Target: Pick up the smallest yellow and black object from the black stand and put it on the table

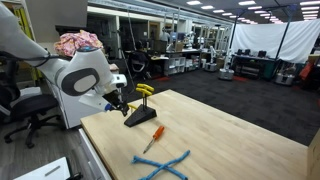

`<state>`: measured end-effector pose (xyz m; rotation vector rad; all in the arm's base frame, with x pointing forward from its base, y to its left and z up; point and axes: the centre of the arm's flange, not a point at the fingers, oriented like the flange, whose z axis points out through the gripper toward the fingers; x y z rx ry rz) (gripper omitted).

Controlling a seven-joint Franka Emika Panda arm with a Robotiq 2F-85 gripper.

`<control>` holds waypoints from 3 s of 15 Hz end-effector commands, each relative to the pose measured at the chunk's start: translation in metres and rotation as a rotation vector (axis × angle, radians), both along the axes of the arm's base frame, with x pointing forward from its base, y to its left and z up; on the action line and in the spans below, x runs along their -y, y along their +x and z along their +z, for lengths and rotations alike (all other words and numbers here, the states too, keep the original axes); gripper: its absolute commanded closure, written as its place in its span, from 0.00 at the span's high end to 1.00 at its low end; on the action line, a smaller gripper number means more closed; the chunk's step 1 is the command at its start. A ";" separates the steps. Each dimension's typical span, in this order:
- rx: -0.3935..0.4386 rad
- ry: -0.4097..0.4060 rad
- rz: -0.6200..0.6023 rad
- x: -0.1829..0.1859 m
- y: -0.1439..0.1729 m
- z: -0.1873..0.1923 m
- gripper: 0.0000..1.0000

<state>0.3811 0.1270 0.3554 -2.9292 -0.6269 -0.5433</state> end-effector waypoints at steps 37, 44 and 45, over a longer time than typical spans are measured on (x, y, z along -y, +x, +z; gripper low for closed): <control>0.130 0.058 -0.075 -0.035 0.095 -0.096 0.58; 0.129 0.058 -0.071 -0.036 0.095 -0.100 0.09; 0.130 0.059 -0.069 -0.036 0.094 -0.100 0.03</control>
